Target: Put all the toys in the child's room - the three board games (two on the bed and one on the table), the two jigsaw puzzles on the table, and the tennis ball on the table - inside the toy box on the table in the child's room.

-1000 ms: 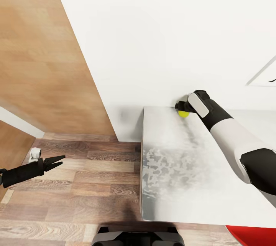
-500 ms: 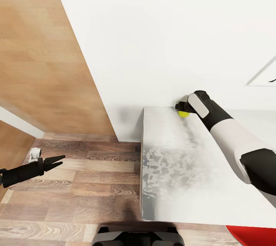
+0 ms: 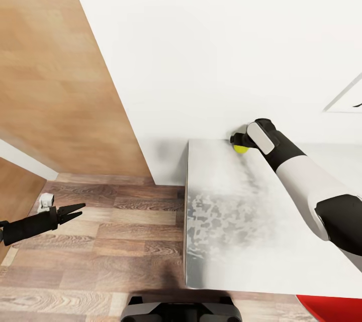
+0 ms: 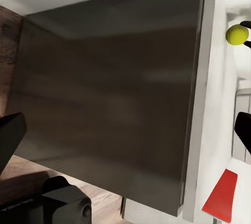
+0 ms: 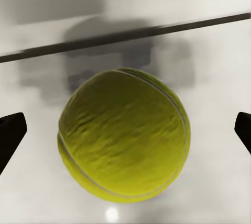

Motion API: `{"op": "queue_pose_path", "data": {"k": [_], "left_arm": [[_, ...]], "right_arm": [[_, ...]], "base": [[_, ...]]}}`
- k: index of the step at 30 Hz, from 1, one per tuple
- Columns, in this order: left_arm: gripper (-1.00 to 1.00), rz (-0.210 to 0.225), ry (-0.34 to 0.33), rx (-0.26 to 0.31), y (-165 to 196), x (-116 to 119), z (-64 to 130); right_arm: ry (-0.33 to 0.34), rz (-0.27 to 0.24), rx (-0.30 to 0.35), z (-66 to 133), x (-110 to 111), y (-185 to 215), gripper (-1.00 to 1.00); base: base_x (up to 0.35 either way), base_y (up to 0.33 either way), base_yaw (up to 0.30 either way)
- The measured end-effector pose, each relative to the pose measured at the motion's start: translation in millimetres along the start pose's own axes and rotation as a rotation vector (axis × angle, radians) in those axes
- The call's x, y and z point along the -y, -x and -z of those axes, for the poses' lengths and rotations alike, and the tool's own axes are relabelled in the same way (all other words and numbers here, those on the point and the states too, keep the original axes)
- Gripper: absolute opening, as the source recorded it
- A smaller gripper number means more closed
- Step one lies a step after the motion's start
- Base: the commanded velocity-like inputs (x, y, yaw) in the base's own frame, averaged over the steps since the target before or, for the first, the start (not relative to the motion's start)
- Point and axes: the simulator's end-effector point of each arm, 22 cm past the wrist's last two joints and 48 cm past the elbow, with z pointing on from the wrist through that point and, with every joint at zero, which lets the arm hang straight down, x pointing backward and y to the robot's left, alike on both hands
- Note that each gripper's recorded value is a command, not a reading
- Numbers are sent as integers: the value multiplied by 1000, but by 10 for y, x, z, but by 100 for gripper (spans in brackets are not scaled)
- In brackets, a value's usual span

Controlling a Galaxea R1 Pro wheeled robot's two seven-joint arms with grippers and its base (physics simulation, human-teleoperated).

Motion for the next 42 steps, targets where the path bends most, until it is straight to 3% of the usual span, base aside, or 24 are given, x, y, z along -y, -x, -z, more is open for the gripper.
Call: {"op": "queue_pose_path", "data": {"k": [30,31,42], "left_arm": [[100,11,6,-8,-35,-65,-25],[100,11,6,-8,-36,-65,-25],[100,11,6,-8,-36,-65,-24]], "right_arm": [[1,-1,-14,-93,-16,-74,100],[1,0,-14,-93,-17,-75,-100],[-6,5,-15,-93,10,-73,-100]], "base": [[0,0,0],[0,0,0],[0,0,0]]}}
